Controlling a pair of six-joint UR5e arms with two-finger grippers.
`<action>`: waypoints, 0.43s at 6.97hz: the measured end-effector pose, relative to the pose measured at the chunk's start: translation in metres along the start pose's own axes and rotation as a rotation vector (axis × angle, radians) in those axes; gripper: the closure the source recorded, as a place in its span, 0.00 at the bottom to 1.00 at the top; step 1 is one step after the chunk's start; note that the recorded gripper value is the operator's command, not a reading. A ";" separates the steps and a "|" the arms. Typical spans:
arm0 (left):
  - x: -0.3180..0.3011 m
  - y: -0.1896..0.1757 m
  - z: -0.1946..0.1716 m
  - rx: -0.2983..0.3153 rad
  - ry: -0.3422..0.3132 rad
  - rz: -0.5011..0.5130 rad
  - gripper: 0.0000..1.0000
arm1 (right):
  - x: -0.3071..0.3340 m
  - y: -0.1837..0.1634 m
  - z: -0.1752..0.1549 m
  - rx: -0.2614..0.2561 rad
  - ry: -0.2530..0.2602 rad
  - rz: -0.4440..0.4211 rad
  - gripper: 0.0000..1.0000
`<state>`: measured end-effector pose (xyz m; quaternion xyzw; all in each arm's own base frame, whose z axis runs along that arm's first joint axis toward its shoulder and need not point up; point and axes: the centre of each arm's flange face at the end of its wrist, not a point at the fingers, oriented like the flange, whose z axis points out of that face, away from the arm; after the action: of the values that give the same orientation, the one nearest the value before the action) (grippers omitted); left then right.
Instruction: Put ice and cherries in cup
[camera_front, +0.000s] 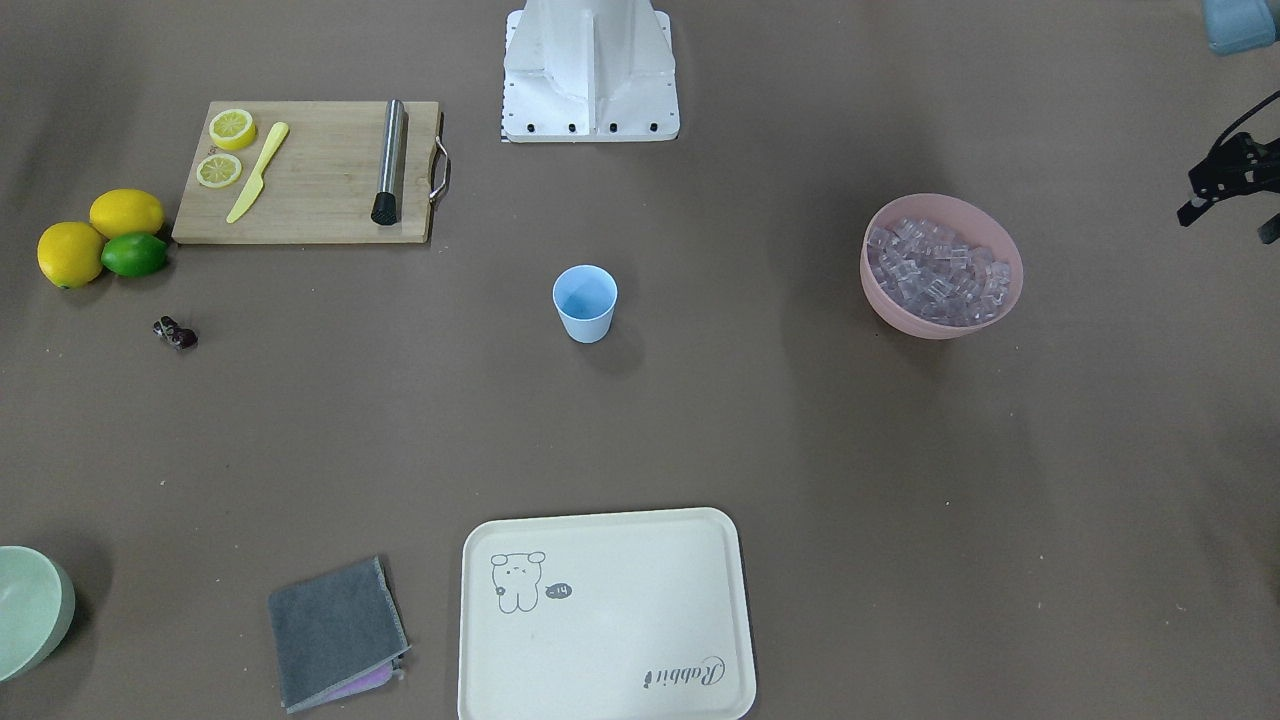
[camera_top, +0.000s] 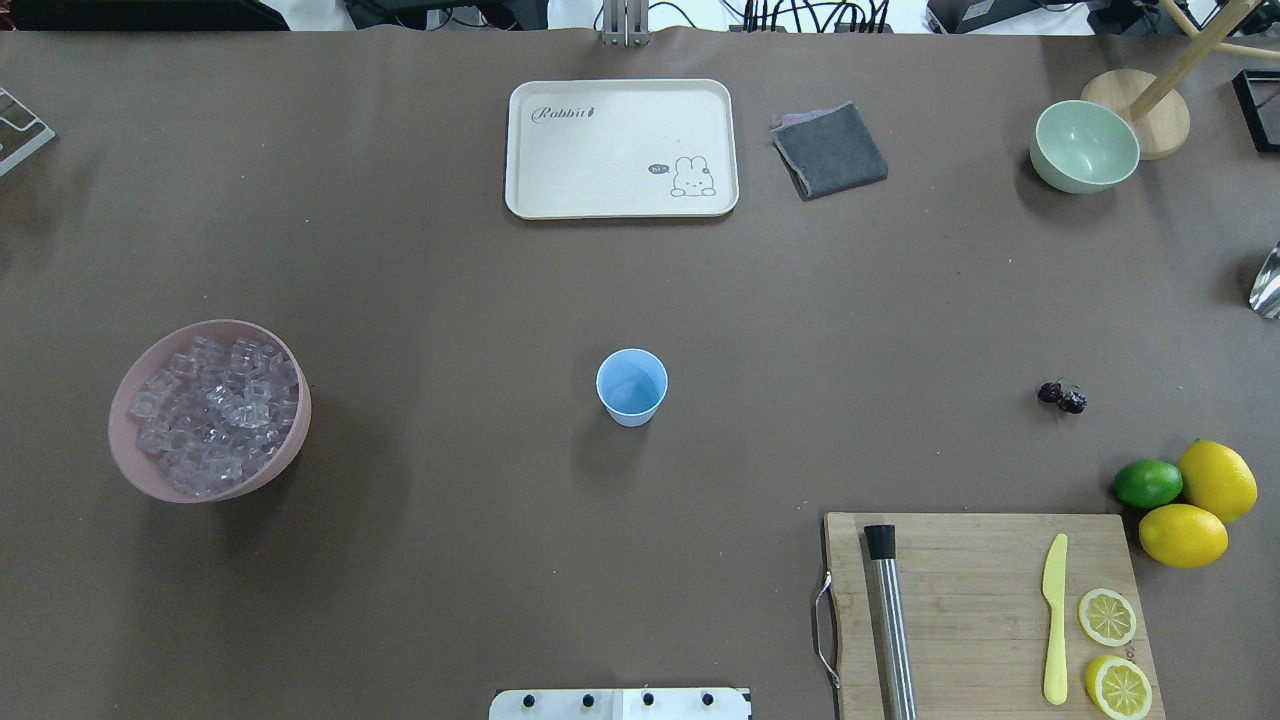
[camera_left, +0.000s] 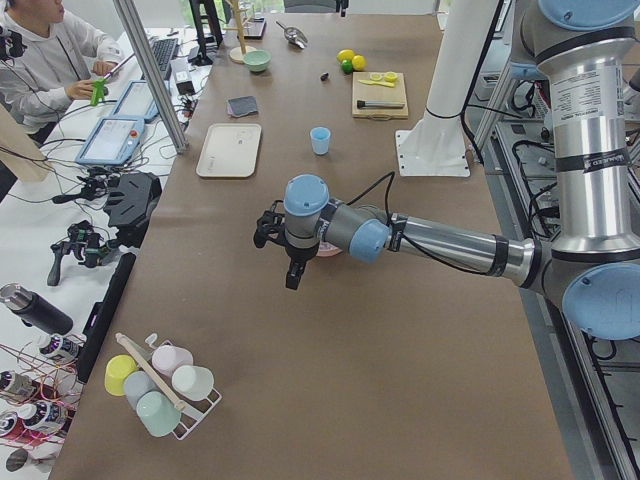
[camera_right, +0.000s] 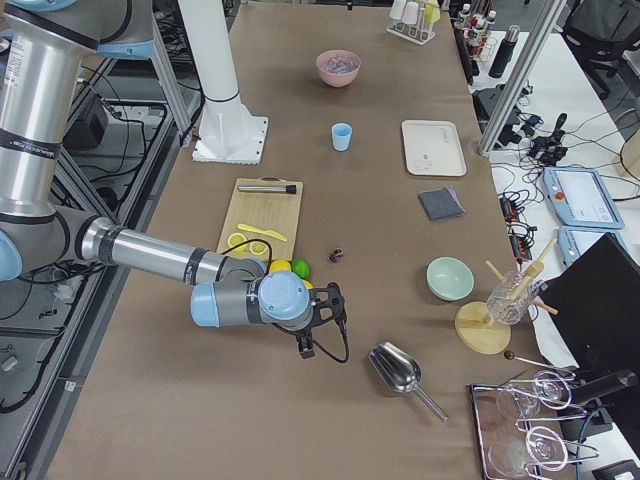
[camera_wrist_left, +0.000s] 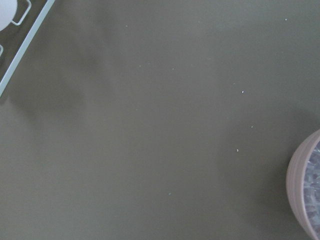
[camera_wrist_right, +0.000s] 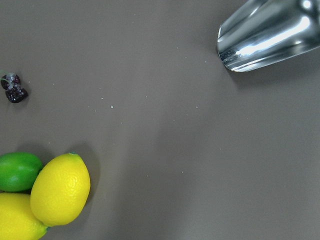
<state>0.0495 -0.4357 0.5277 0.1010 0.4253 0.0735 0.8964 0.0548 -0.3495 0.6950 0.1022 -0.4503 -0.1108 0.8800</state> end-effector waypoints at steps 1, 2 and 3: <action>0.020 -0.002 0.009 -0.001 0.009 -0.026 0.04 | 0.000 0.000 0.000 0.000 0.000 0.001 0.00; 0.052 -0.008 0.016 -0.001 0.023 -0.055 0.07 | 0.001 0.000 0.001 -0.001 -0.002 0.002 0.00; 0.088 -0.012 0.021 -0.005 0.048 -0.088 0.11 | 0.001 0.000 0.001 -0.002 -0.003 0.003 0.00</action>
<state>0.1216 -0.4301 0.4716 0.0780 0.4504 0.0374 0.8886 0.0544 -0.3498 0.6966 0.1006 -0.4516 -0.1102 0.8797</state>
